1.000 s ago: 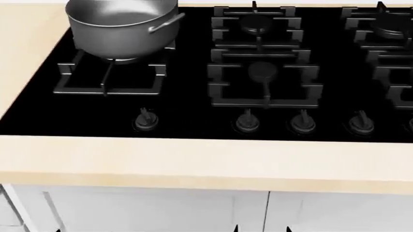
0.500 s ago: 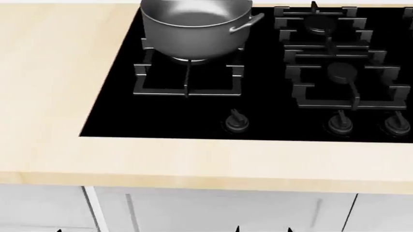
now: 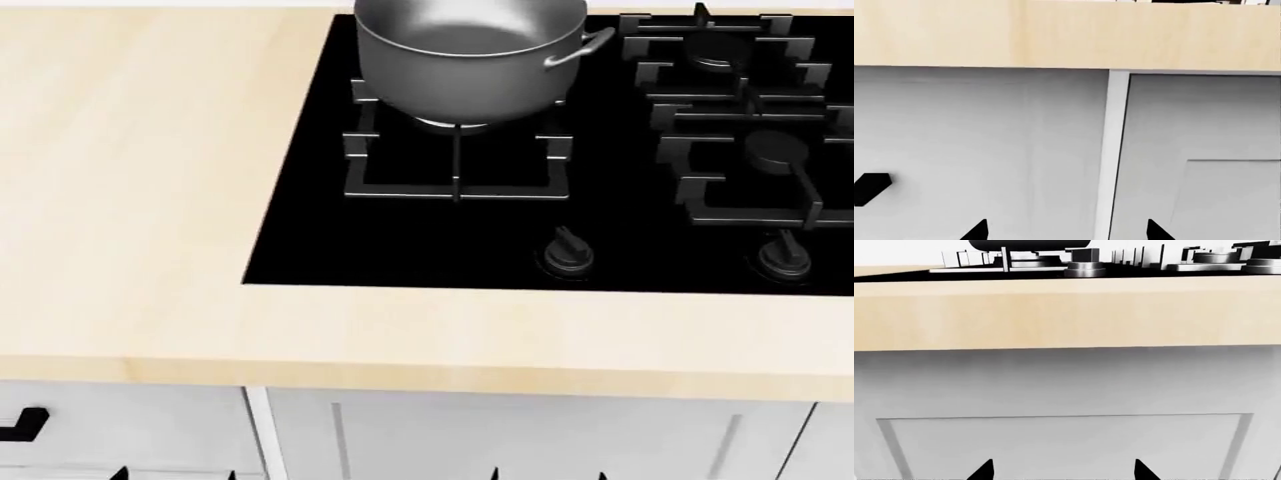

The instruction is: Turn off the left burner of the stove.

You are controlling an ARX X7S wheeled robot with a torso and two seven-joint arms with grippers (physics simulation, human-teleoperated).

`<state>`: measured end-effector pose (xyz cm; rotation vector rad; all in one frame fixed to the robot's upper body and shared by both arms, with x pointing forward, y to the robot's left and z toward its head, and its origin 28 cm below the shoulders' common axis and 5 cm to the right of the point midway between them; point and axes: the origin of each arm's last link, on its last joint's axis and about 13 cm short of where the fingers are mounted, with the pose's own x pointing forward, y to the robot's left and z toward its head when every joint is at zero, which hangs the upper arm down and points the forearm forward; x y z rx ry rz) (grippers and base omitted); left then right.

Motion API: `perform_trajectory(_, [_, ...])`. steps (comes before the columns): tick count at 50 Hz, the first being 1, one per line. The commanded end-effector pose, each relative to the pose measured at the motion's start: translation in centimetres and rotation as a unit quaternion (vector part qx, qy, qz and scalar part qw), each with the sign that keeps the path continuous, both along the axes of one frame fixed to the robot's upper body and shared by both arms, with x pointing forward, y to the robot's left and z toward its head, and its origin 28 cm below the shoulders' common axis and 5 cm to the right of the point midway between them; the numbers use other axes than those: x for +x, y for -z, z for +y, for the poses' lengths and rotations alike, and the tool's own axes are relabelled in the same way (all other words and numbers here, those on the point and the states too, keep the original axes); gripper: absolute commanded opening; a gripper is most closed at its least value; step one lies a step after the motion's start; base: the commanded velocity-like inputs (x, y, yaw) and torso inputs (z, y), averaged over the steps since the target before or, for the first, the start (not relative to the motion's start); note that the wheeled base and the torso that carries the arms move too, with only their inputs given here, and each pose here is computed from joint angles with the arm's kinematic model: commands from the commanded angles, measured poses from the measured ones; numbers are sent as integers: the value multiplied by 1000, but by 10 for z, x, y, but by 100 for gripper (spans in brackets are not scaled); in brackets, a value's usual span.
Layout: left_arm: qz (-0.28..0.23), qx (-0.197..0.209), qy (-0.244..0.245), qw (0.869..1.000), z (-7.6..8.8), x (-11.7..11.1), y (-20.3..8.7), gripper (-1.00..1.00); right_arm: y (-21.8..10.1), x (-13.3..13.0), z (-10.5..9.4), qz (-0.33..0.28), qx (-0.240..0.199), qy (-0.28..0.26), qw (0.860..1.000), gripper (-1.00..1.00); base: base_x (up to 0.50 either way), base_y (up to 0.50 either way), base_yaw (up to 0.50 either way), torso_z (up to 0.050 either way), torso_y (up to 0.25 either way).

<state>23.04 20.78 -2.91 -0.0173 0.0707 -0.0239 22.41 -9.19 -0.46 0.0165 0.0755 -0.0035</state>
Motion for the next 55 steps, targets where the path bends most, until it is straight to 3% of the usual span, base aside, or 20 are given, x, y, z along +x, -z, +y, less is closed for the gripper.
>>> perform_trajectory(1, [-3,-1,4,1000,-3,4,-1,100,2,-1,-2,6,-3,4,1000,100,0,0,0,0,0])
perform_trajectory(26, [-5,7,12,1000,-7,3,-1,100,5,-1,-3,16,-5,4,1000,100,0,0,0,0,0])
perform_trajectory(55, [-8,6,10,1000,-6,3,-2,100,4,0,-2,15,-4,1,1000,100,0,0,0,50,0])
